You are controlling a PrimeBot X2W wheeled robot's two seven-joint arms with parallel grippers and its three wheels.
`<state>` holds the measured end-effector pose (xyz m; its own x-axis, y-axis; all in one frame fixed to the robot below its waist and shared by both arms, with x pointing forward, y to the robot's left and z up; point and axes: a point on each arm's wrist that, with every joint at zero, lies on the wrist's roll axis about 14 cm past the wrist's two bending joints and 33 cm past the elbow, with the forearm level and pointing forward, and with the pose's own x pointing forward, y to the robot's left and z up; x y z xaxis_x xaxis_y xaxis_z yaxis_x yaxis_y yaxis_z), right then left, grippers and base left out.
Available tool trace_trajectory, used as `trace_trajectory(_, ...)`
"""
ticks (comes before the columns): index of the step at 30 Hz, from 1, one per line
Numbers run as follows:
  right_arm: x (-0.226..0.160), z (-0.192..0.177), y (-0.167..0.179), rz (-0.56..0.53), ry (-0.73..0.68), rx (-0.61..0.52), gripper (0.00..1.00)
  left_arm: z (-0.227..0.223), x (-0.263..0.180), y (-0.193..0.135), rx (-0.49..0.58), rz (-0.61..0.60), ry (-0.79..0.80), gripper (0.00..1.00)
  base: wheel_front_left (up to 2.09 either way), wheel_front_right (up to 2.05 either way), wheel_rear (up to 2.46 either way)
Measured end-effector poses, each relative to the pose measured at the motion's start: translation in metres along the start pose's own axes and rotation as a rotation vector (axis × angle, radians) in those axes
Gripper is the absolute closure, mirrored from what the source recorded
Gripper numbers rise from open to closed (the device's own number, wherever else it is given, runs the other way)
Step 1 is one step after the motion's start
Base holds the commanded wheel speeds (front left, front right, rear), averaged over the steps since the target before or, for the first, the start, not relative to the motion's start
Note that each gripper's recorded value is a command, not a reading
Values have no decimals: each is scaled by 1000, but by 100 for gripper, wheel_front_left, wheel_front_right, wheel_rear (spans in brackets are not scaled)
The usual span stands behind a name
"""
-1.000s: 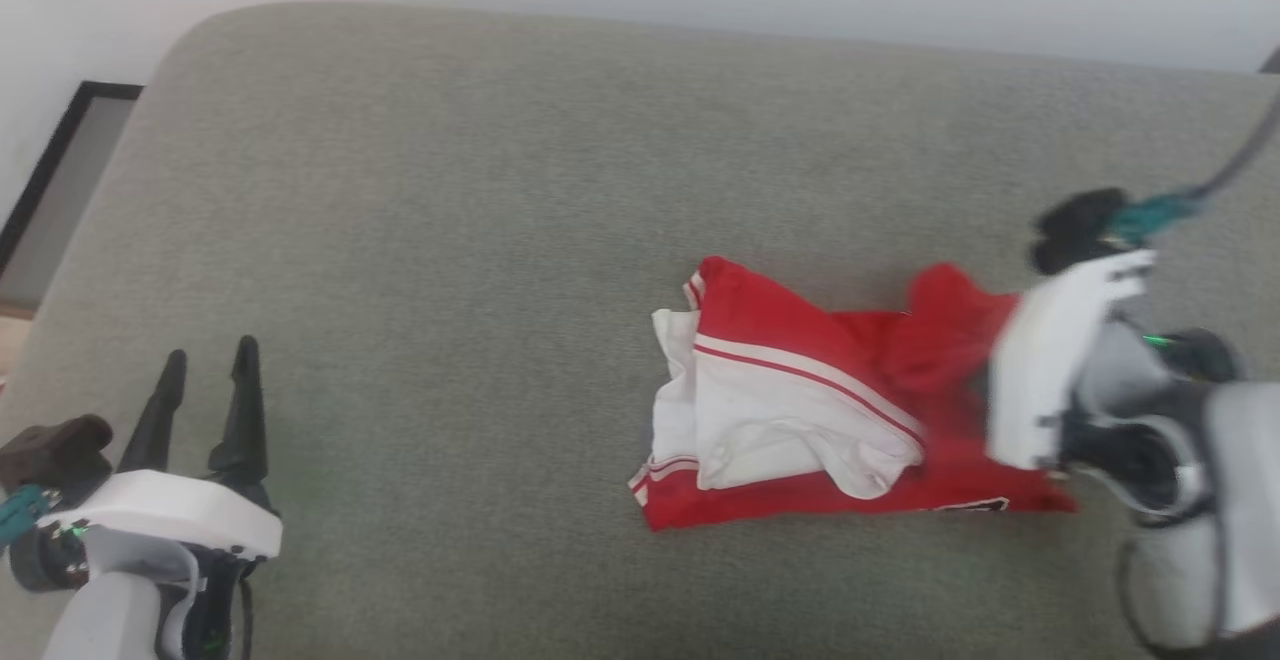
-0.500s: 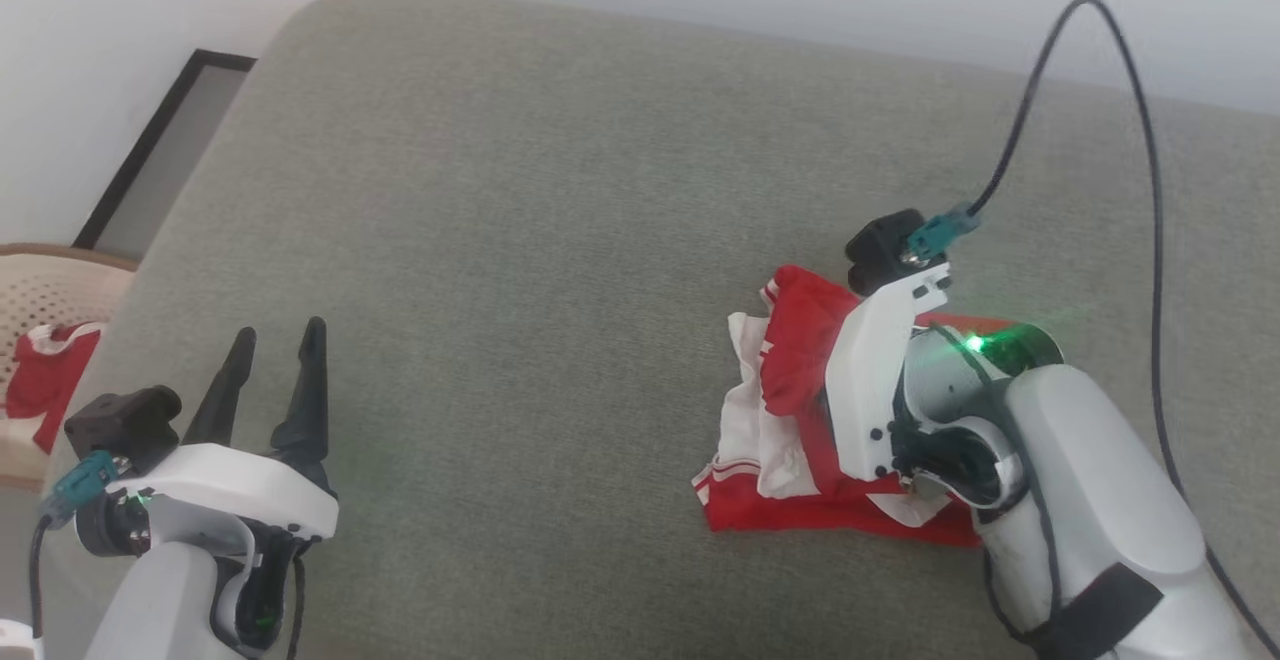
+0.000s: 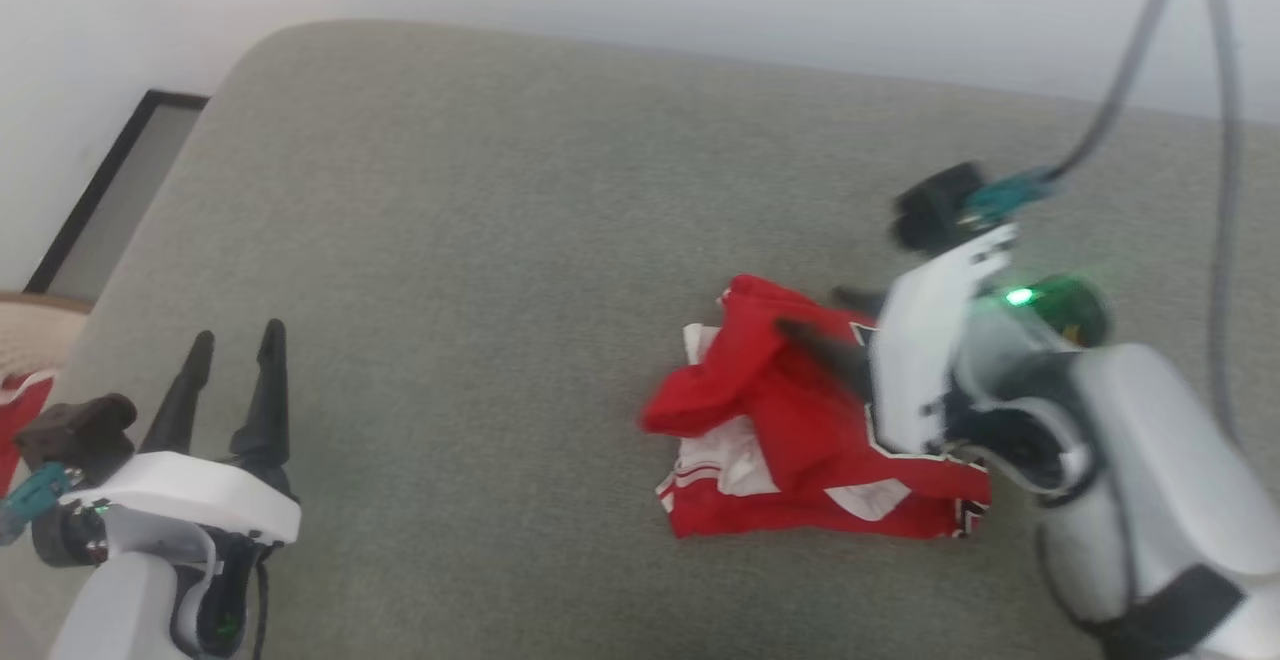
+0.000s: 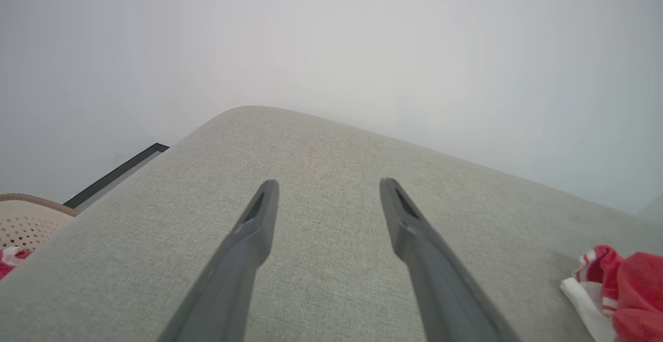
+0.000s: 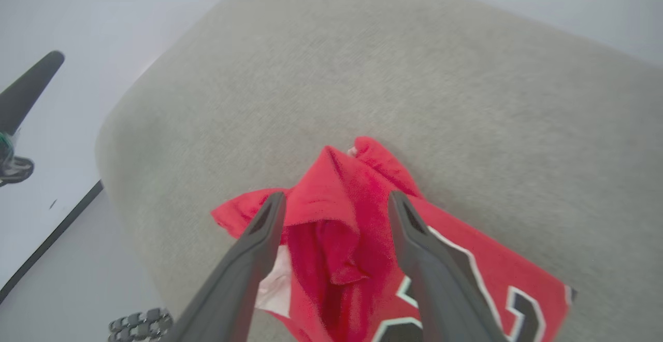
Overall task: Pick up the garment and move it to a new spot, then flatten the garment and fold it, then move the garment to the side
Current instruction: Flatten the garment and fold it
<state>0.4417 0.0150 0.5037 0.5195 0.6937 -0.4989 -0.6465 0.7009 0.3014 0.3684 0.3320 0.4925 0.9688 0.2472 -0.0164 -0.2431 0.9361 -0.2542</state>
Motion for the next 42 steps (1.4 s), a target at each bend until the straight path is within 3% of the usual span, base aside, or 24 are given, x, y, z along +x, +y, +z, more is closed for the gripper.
trace_trajectory(10,-80,29,-65,-241,-296,-10,0,2,6,-16,15,-57,-11,0,0,0,0)
trace_trajectory(21,-167,13,-119,-507,-546,-48,0,4,5,-31,55,-112,-17,0,0,0,0)
trace_trajectory(31,-214,-18,-144,-663,-652,-82,0,2,-4,-35,68,-132,-13,0,0,0,0)
trace_trajectory(42,-226,-57,-156,-750,-678,-33,0,4,-14,-30,99,-134,-20,0,0,0,0)
